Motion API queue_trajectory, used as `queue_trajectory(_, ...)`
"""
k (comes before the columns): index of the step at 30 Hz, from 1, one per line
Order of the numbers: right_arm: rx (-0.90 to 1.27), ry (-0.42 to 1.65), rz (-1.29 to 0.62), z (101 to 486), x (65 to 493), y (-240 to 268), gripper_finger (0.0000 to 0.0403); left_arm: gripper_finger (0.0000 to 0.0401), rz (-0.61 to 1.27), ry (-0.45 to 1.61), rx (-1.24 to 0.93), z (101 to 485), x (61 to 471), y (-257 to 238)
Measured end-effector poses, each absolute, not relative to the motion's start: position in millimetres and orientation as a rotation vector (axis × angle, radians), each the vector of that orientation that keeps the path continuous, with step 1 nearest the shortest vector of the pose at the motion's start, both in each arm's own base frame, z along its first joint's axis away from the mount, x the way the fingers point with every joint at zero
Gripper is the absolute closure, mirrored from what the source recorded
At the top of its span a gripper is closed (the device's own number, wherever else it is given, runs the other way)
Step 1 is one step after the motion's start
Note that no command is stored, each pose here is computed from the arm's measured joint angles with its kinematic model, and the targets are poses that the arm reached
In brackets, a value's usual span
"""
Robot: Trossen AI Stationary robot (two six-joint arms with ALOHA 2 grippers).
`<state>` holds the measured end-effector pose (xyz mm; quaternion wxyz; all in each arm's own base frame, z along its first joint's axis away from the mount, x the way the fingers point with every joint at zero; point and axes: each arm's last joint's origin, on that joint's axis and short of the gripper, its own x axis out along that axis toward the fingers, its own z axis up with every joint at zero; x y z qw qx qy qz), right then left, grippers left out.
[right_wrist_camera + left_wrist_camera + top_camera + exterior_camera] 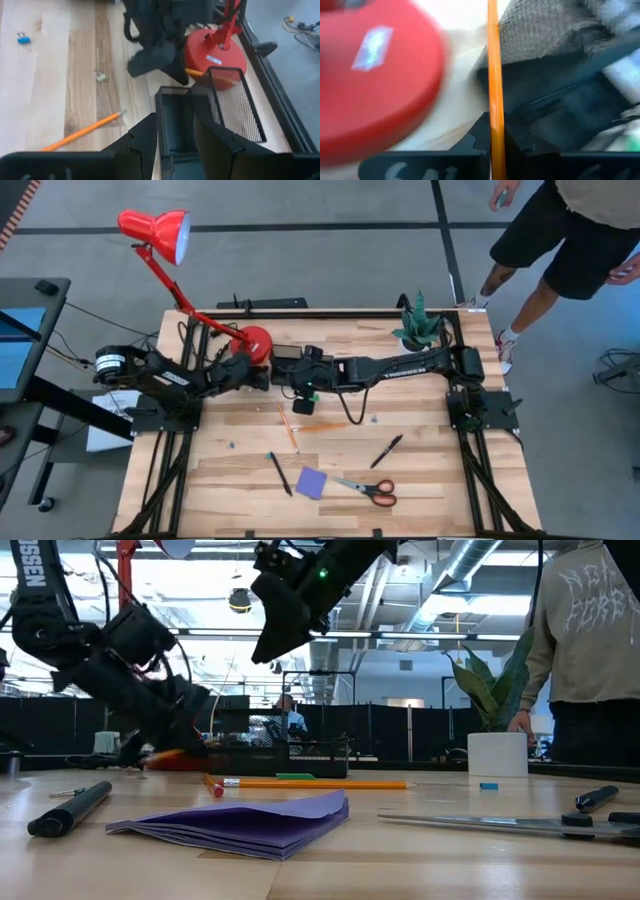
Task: Pick and place office supplies into organizer
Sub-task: Put the top right yellow pencil into the black desk organizer
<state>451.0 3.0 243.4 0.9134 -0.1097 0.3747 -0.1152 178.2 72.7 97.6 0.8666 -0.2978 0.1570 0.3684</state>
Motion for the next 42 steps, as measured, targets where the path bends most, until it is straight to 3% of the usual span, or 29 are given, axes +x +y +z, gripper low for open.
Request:
queue_trajectory(12,-0.365,0.814,-0.379,241.5,444.7,26.9,0.0311,0.0398,0.795,0.217,-0.506,126.4,177.5,62.0)
queue_trajectory(23,-0.415,0.803,-0.536,249.0,439.2,23.7,0.0310,0.0398,0.706,-0.111,-0.191,187.2,169.3,53.8)
queue_trajectory(34,-0.204,0.505,-0.353,373.4,364.6,30.7,0.0310,0.0398,0.614,-0.078,-0.211,195.4,190.4,73.6)
queue_trajectory(37,-0.070,0.491,-0.212,376.0,341.8,23.3,0.0310,0.0398,0.573,-0.055,-0.159,204.7,214.6,84.8)
queue_trajectory(42,0.095,0.568,-0.152,328.6,316.5,20.2,0.0310,0.0398,0.563,0.001,-0.138,203.7,256.5,105.4)
